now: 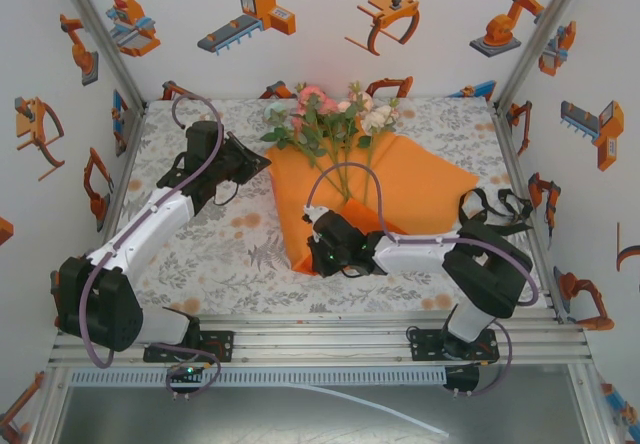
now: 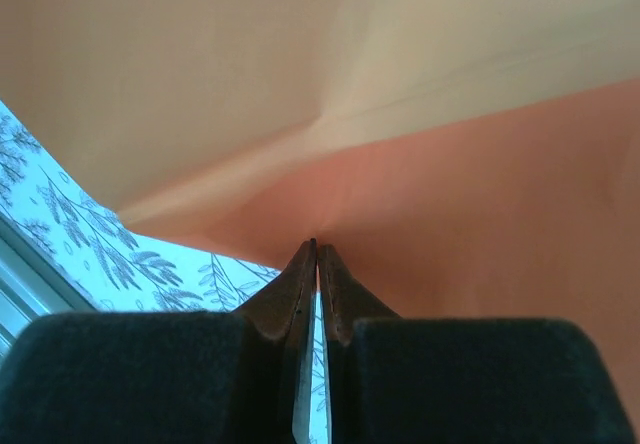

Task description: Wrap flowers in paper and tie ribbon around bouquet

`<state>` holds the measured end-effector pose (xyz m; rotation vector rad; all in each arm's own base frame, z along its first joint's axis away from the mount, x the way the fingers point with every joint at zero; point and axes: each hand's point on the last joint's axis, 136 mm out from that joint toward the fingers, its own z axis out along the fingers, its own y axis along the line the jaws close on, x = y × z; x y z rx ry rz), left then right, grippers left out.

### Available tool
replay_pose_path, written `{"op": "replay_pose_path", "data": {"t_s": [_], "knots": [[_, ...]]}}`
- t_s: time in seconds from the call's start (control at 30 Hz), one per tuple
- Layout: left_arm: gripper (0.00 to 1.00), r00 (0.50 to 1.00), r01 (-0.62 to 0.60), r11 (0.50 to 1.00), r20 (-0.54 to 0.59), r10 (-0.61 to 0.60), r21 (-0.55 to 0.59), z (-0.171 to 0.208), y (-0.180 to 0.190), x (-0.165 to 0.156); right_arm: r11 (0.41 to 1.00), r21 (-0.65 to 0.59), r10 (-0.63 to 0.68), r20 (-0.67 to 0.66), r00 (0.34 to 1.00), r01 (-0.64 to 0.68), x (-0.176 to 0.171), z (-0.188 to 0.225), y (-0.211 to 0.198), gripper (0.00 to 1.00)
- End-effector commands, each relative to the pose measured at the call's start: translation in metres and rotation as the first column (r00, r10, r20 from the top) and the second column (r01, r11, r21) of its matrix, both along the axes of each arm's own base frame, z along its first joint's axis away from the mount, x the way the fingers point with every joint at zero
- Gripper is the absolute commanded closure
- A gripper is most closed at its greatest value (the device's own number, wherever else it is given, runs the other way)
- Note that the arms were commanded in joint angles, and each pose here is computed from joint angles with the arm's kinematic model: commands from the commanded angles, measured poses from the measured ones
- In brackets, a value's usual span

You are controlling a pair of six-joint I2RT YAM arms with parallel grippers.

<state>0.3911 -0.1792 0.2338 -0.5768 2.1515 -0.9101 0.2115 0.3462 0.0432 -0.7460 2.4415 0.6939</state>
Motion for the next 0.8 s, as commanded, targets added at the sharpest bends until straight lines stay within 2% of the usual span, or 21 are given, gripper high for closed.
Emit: {"op": "replay_pose_path", "data": {"t_s": [0.0, 0.07, 0.23, 0.3, 0.37, 0.43, 0.5, 0.6, 0.67, 0.77], "knots": [[1.00, 0.999, -0.004, 0.999, 0.034, 0.006, -0.041, 0.019, 0.000, -0.001, 0.998, -0.054, -0.023, 0.022, 0.999, 0.024, 0.003, -0.018, -0.009, 0.90], [1.00, 0.999, -0.007, 0.997, 0.042, 0.010, -0.071, 0.024, -0.002, -0.001, 0.998, -0.056, -0.021, 0.025, 0.999, 0.023, 0.002, -0.016, -0.012, 0.89], [1.00, 0.999, 0.013, 0.985, 0.046, -0.005, -0.173, 0.033, -0.019, 0.013, 0.996, 0.060, -0.066, 0.061, 0.996, 0.063, 0.016, 0.037, -0.011, 0.84], [1.00, 0.999, 0.036, 0.981, 0.042, -0.029, -0.189, 0.034, -0.032, 0.022, 0.990, 0.115, -0.092, 0.069, 0.993, 0.084, 0.022, 0.057, -0.019, 0.77], [1.00, 0.998, 0.056, 0.980, 0.045, -0.049, -0.191, 0.035, -0.043, 0.028, 0.988, 0.135, -0.093, 0.094, 0.991, 0.080, 0.022, 0.068, -0.027, 0.63], [1.00, 0.997, 0.067, 0.979, 0.039, -0.061, -0.192, 0.032, -0.053, 0.035, 0.987, 0.153, -0.057, 0.110, 0.992, 0.039, 0.012, 0.076, -0.033, 0.47], [1.00, 0.997, 0.075, 0.978, 0.037, -0.069, -0.195, 0.030, -0.062, 0.041, 0.981, 0.196, -0.006, 0.086, 0.996, -0.011, -0.005, 0.082, -0.034, 0.38], [1.00, 0.997, 0.078, 0.979, 0.036, -0.072, -0.189, 0.026, -0.073, 0.048, 0.957, 0.289, 0.015, 0.023, 1.000, -0.021, -0.022, 0.092, -0.032, 0.31], [1.00, 0.996, 0.090, 0.978, 0.037, -0.084, -0.187, 0.024, -0.083, 0.051, 0.941, 0.338, -0.015, -0.027, 1.000, 0.023, -0.023, 0.095, -0.030, 0.26], [1.00, 0.996, 0.093, 0.979, 0.034, -0.088, -0.179, 0.021, -0.094, 0.057, 0.926, 0.365, -0.084, -0.065, 0.994, 0.102, -0.013, 0.090, -0.026, 0.24]]}}
